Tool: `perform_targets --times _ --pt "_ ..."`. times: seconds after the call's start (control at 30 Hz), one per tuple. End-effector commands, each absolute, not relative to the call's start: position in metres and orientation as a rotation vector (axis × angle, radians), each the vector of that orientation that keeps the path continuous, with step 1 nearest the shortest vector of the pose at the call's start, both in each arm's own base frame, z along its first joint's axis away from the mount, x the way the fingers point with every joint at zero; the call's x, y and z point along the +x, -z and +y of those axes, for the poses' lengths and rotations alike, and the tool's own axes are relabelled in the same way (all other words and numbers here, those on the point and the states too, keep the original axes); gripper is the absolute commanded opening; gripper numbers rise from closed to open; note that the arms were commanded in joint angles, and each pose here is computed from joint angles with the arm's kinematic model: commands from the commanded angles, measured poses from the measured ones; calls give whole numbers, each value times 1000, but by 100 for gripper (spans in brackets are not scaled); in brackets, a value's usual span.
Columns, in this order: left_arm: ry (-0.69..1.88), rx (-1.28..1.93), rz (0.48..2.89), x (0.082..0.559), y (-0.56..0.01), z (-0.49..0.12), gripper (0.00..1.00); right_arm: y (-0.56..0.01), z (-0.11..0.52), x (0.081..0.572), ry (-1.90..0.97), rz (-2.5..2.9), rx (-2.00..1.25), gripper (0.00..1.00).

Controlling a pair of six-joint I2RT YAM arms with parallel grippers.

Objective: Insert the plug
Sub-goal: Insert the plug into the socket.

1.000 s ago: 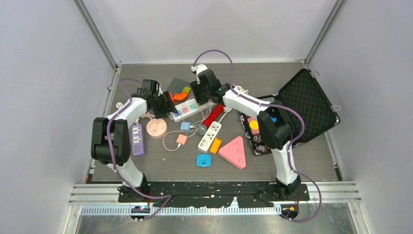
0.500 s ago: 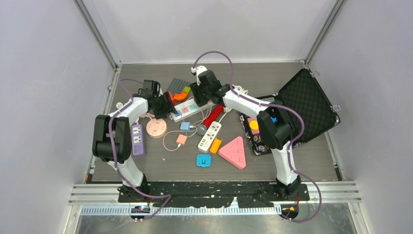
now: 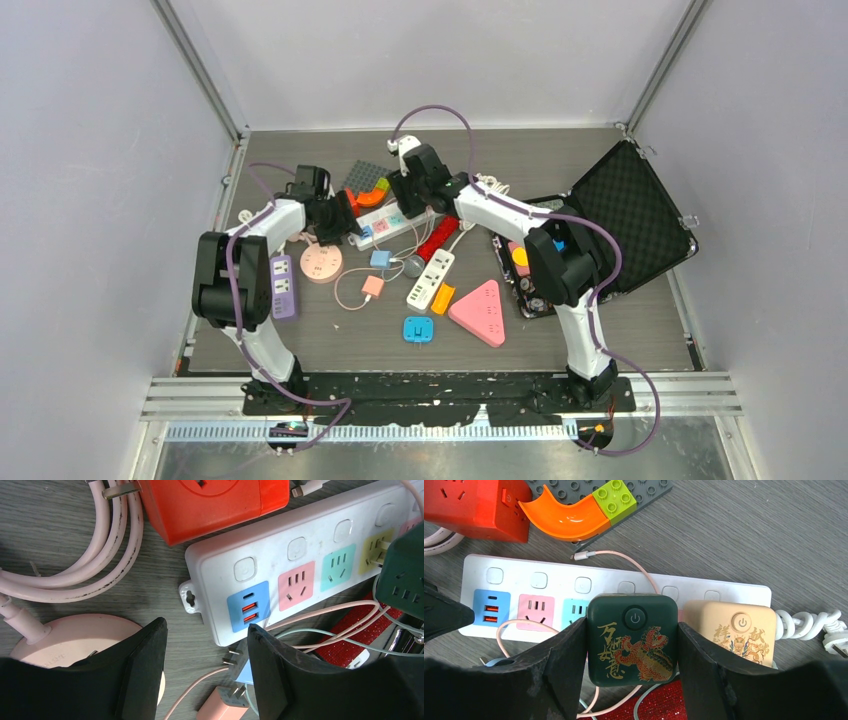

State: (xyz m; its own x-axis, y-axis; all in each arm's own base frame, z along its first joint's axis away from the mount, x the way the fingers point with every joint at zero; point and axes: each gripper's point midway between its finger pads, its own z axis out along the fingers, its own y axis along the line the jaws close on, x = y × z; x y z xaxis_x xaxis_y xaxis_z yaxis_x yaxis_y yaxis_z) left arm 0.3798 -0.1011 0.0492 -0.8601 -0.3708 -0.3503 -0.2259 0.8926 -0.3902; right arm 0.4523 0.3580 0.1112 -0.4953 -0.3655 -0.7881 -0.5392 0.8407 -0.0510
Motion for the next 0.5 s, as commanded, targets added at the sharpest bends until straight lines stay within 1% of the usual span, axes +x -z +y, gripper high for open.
perform_targets --times 0.0,0.1,0.23,0.47 --pt "466 -446 2580 397 -61 -98 59 -64 344 429 -169 2260 -776 5" --pt "467 -444 2581 397 -62 -98 59 -58 339 420 -184 2264 -802 5" --pt "468 -448 2589 398 -58 -99 59 -58 345 412 -278 2231 -867 5" --pt "466 -457 2597 397 -50 -99 59 -51 347 416 -323 2304 -777 5"
